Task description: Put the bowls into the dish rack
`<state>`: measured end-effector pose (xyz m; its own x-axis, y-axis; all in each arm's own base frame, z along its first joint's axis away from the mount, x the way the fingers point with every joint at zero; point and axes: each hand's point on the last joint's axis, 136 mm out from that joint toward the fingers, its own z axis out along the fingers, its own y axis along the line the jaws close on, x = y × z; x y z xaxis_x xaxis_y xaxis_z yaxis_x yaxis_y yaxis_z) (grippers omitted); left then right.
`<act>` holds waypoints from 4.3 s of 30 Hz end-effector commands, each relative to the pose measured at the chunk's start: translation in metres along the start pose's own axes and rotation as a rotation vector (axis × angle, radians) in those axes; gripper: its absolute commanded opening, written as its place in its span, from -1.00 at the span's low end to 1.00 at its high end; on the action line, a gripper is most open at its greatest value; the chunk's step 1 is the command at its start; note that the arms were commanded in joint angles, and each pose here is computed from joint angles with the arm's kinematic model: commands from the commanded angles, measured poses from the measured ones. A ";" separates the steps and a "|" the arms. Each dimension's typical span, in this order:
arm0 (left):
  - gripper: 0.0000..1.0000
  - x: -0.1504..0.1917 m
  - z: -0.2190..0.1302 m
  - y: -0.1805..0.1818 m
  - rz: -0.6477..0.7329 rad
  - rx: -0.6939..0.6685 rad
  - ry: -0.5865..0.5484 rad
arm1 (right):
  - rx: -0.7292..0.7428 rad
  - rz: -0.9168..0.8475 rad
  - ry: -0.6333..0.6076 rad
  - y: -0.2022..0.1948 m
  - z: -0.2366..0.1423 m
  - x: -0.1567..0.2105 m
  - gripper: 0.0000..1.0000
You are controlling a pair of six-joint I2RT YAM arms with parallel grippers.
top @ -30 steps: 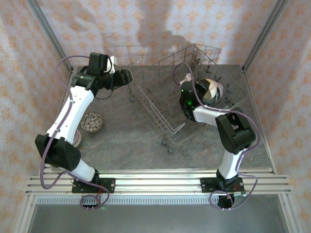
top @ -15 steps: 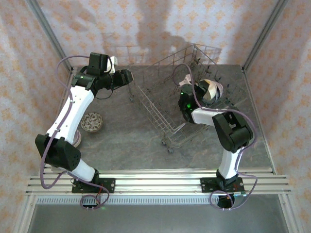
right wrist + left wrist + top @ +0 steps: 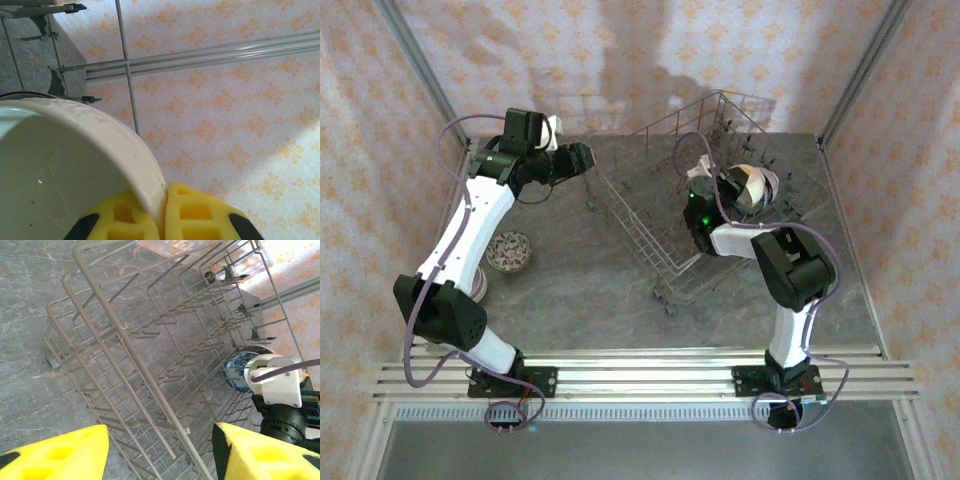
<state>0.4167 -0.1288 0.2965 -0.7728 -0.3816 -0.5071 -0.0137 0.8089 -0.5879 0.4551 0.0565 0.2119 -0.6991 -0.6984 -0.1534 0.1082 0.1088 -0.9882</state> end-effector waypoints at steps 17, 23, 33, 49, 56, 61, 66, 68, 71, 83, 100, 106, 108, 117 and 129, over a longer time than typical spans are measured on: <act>0.16 -0.002 0.007 0.001 -0.007 0.021 -0.002 | -0.026 -0.067 -0.006 0.047 -0.007 -0.001 -1.00; 0.16 -0.001 0.008 0.002 -0.012 0.021 0.000 | -0.037 -0.071 0.011 0.053 -0.007 0.001 -1.00; 0.16 -0.001 0.009 0.002 -0.016 0.025 0.000 | -0.062 -0.076 0.030 0.064 -0.007 0.007 -1.00; 0.17 -0.003 0.007 0.001 -0.017 0.017 -0.001 | -0.084 -0.063 0.060 0.075 0.001 0.014 -1.00; 0.17 -0.005 0.011 0.002 -0.025 0.010 0.009 | -0.168 -0.050 0.071 0.082 0.011 0.024 -1.00; 0.17 -0.006 0.013 0.003 -0.031 0.002 0.013 | -0.186 -0.029 0.088 0.081 0.024 0.027 -1.00; 0.17 -0.006 0.014 0.003 -0.044 -0.003 0.018 | -0.212 -0.010 0.100 0.084 0.029 0.030 -0.83; 0.17 -0.006 0.014 0.004 -0.048 -0.007 0.018 | -0.228 -0.006 0.103 0.084 0.030 0.032 -0.61; 0.16 -0.006 0.013 0.004 -0.051 -0.013 0.017 | -0.242 0.004 0.096 0.083 0.030 0.032 -0.39; 0.17 -0.007 0.008 -0.002 -0.045 -0.038 0.009 | -0.257 0.071 0.098 0.053 0.033 0.022 0.19; 0.17 -0.012 -0.011 -0.012 -0.034 -0.114 -0.017 | -0.495 0.272 -0.125 0.031 -0.005 -0.007 0.44; 0.18 -0.016 -0.034 0.005 -0.075 -0.166 -0.057 | -0.573 0.439 -0.205 -0.013 -0.022 -0.019 0.44; 0.18 -0.012 -0.044 0.017 -0.088 -0.208 -0.066 | -0.620 0.488 -0.227 -0.028 -0.030 -0.022 0.44; 0.23 0.027 -0.094 0.100 -0.256 -0.431 -0.078 | -0.810 0.706 -0.351 -0.097 -0.069 -0.032 0.42; 0.24 0.086 -0.101 0.223 -0.525 -0.628 0.049 | -1.171 0.775 -0.484 -0.106 -0.146 -0.057 0.35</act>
<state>0.2850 0.0598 0.1998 -0.5819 -0.7703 -0.2608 -0.7137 0.6374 -0.2905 0.3949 0.1705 0.3211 -0.3906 -0.3694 -0.8432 -0.3787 0.8993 -0.2185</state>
